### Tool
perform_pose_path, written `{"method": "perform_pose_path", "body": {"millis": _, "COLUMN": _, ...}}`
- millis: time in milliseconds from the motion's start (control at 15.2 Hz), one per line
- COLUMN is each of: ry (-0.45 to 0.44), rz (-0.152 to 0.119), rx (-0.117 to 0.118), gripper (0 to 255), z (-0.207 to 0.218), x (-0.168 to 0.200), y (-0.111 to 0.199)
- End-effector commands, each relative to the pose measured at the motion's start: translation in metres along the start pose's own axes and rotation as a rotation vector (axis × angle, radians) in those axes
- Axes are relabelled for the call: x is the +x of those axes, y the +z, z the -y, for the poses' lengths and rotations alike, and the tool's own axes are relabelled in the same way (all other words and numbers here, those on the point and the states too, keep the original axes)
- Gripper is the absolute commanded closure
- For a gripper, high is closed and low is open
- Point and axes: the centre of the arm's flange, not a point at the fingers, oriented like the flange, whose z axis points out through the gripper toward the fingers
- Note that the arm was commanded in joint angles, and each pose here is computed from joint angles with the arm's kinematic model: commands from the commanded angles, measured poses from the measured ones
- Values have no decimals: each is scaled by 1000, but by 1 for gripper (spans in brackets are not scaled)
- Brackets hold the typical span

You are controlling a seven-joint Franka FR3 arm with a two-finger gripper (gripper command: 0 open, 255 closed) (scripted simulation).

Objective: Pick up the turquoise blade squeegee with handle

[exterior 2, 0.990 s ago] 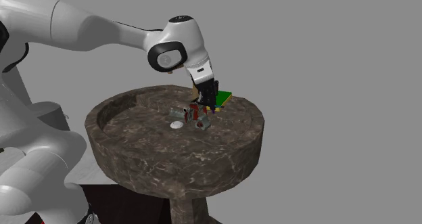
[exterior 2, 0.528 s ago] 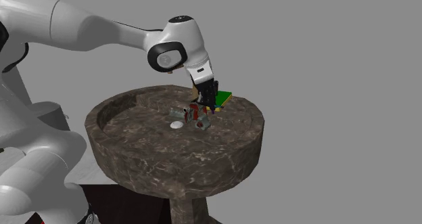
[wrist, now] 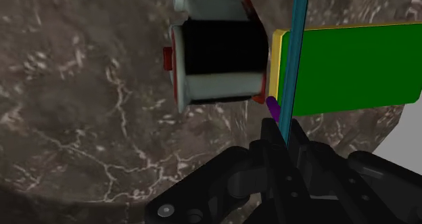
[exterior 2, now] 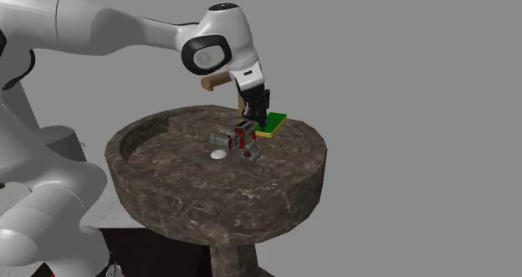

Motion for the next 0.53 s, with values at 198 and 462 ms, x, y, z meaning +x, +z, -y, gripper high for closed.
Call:
{"method": "perform_pose_path", "body": {"millis": 198, "ry": 0, "rz": 0, "rx": 0, "gripper": 255, "z": 10, "x": 2, "y": -24}}
{"method": "perform_pose_path", "body": {"millis": 462, "ry": 0, "rz": 0, "rx": 0, "gripper": 255, "z": 14, "x": 3, "y": -35}}
